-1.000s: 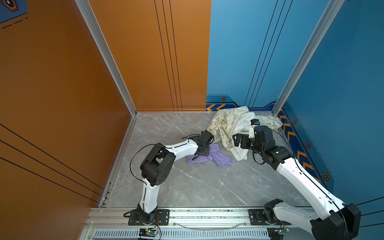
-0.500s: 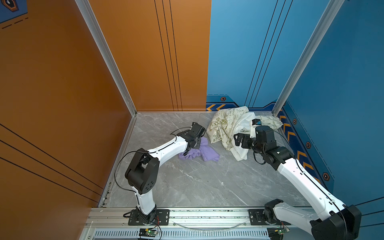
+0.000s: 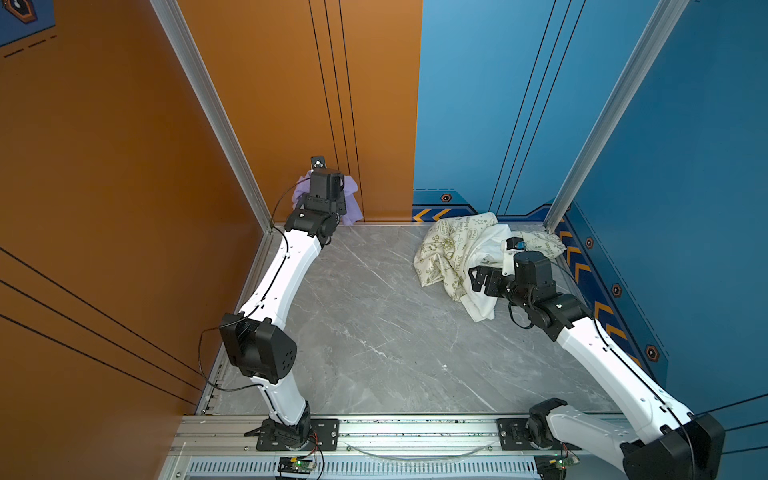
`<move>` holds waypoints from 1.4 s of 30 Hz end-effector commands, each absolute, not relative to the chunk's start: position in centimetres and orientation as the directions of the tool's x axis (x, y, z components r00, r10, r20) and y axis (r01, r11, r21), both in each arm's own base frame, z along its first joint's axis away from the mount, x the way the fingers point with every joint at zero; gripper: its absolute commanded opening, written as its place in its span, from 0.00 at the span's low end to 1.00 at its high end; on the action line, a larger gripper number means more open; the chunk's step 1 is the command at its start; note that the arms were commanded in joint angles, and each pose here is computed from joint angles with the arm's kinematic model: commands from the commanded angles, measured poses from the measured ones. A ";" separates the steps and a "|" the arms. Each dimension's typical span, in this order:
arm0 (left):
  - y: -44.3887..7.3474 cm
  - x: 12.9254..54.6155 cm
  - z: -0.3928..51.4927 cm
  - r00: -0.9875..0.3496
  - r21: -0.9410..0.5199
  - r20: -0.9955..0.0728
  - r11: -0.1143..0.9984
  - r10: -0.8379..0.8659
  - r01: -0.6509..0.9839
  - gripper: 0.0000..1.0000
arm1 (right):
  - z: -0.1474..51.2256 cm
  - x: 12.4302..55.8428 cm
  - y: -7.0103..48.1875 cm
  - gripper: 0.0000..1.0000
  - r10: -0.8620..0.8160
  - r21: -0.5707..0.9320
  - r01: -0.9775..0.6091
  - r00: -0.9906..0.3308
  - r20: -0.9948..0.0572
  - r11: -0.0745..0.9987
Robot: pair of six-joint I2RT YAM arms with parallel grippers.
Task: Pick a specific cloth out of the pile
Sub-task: 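Carry the T-shirt with the left gripper toward the orange wall corner and set it down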
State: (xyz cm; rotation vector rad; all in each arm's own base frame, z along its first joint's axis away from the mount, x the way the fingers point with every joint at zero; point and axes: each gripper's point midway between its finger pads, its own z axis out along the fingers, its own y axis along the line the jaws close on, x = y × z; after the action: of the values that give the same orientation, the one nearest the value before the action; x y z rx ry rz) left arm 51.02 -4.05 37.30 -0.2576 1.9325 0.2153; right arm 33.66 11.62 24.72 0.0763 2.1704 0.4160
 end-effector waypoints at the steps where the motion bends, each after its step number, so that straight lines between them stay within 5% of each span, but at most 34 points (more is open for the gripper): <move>1: -2.8 51.0 32.3 -0.457 0.060 -0.885 0.951 -0.090 -0.303 0.00 | 25.0 33.4 11.7 1.00 0.226 0.351 -0.107 -0.588 -0.777 0.930; 10: 0.0 49.8 13.8 -0.749 0.081 -0.632 0.945 -0.197 -0.317 0.01 | 24.4 32.8 12.2 1.00 0.219 0.370 -0.129 -0.614 -0.758 0.920; 15: 0.5 48.3 10.6 -0.787 -0.027 -0.539 0.941 -0.299 -0.339 0.19 | 24.2 32.2 12.0 1.00 0.192 0.351 -0.142 -0.623 -0.758 0.926; 19: 1.1 46.9 12.5 -0.751 -0.106 -0.547 0.921 -0.369 -0.375 0.53 | 23.7 32.1 11.9 1.00 0.187 0.349 -0.142 -0.632 -0.752 0.926; 21: 1.1 46.4 13.9 -0.732 -0.139 -0.562 0.917 -0.384 -0.374 0.57 | 23.6 32.2 12.1 1.00 0.186 0.351 -0.143 -0.635 -0.750 0.925; 28: -0.1 46.0 20.0 -0.651 -0.221 -0.656 0.921 -0.383 -0.319 1.00 | 23.8 32.6 12.7 1.00 0.202 0.381 -0.158 -0.634 -0.747 0.911; 42: -2.8 47.6 11.4 -0.759 -0.315 -0.468 0.888 -0.452 -0.335 0.98 | 23.9 32.1 12.5 1.00 0.198 0.378 -0.168 -0.625 -0.755 0.910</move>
State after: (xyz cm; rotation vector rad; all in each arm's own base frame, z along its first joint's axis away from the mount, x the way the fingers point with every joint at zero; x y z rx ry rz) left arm 47.78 -1.84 12.97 -0.5538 2.4612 -0.2332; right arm 32.38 12.67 23.70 0.0300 2.1973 0.5204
